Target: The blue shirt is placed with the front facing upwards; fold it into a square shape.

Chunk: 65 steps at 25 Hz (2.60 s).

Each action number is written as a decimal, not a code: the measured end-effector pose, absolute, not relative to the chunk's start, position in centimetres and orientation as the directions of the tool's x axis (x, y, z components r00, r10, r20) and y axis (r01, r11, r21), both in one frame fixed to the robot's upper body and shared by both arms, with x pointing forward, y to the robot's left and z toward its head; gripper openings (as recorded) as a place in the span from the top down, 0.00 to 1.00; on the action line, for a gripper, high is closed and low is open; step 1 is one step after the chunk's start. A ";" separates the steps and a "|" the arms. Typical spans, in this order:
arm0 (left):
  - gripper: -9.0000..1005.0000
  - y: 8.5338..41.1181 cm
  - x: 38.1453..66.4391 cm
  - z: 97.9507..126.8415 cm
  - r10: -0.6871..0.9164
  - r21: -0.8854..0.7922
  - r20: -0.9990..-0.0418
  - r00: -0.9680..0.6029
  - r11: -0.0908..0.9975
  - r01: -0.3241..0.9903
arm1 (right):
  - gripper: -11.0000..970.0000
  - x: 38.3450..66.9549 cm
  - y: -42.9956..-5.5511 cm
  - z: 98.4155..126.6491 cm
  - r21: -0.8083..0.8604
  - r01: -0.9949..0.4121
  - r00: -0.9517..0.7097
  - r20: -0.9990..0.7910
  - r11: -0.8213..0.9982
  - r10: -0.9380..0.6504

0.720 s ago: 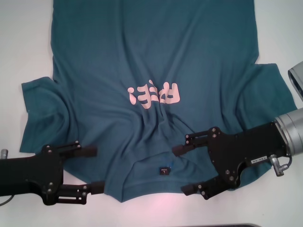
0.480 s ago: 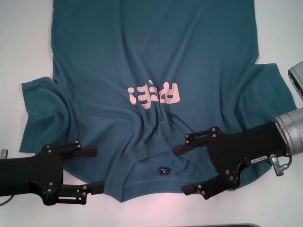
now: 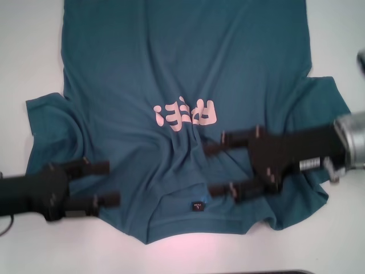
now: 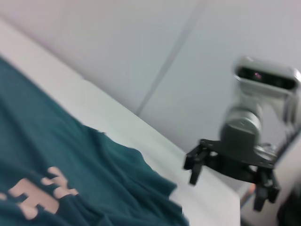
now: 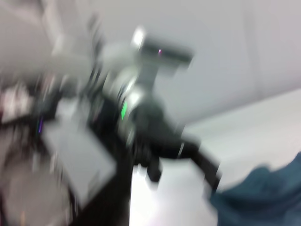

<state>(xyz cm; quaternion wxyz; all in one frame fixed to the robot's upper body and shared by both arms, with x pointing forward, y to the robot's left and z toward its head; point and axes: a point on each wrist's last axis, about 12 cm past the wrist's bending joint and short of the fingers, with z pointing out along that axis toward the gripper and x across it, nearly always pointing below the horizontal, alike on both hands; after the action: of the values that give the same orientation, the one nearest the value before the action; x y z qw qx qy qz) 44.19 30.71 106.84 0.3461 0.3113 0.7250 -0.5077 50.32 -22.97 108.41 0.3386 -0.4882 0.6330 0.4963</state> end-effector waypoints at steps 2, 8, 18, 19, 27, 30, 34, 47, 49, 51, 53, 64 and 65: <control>0.10 31.2 45.1 107.6 0.032 -0.655 -0.717 -0.696 0.311 0.689 | 0.12 51.1 -23.1 109.5 0.408 -0.909 -0.417 -0.888 0.084 -0.196; 0.10 32.2 45.9 108.6 -0.160 -0.855 -0.502 -0.850 0.239 0.460 | 0.12 53.1 -23.5 111.4 0.660 -0.736 -0.674 -0.737 0.150 -0.062; 0.10 34.7 46.4 108.4 -0.290 -0.970 -0.179 -0.940 0.212 0.119 | 0.12 54.2 -23.7 110.3 0.808 -0.518 -0.850 -0.522 0.282 -0.067; 0.10 35.2 46.7 108.2 -0.318 -0.970 -0.133 -0.939 0.238 0.057 | 0.12 54.5 -24.1 110.1 0.824 -0.475 -0.872 -0.488 0.310 -0.040; 0.12 38.0 47.8 107.0 -0.504 -0.934 -0.072 -0.861 0.338 -0.119 | 0.12 54.9 -25.5 109.5 0.840 -0.399 -0.895 -0.443 0.368 0.040; 0.12 39.0 48.1 106.7 -0.563 -0.916 -0.071 -0.823 0.363 -0.169 | 0.12 54.8 -25.5 109.3 0.844 -0.390 -0.900 -0.435 0.368 0.044; 0.14 39.7 48.3 106.3 -0.584 -0.889 -0.068 -0.809 0.403 -0.216 | 0.12 54.8 -25.5 109.2 0.847 -0.384 -0.902 -0.429 0.368 0.046; 0.14 39.1 49.5 105.8 -0.560 -0.845 -0.091 -0.824 0.482 -0.234 | 0.12 54.8 -25.5 109.2 0.847 -0.382 -0.902 -0.429 0.369 0.051; 0.14 38.8 49.8 105.6 -0.541 -0.831 -0.096 -0.835 0.506 -0.232 | 0.12 54.8 -25.6 109.2 0.848 -0.381 -0.902 -0.428 0.369 0.051; 0.14 38.5 50.0 105.4 -0.527 -0.822 -0.099 -0.844 0.521 -0.229 | 0.12 54.8 -25.6 109.2 0.848 -0.381 -0.902 -0.428 0.368 0.051; 0.15 38.3 50.2 105.4 -0.516 -0.819 -0.100 -0.851 0.529 -0.224 | 0.12 54.8 -25.6 109.2 0.849 -0.381 -0.902 -0.428 0.367 0.052; 0.19 36.3 51.0 105.5 -0.454 -0.825 -0.076 -0.888 0.529 -0.200 | 0.12 54.7 -25.8 109.3 0.855 -0.371 -0.905 -0.420 0.362 0.064; 0.19 36.2 51.1 105.5 -0.454 -0.825 -0.068 -0.888 0.526 -0.205 | 0.12 54.7 -25.8 109.3 0.855 -0.371 -0.905 -0.420 0.362 0.066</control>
<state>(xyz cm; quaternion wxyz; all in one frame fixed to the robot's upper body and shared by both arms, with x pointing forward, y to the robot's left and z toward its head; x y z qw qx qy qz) 51.09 36.18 105.51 0.1388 -0.1910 0.8624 -0.4477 54.71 -25.83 109.33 0.1962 -0.0948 0.8015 0.5568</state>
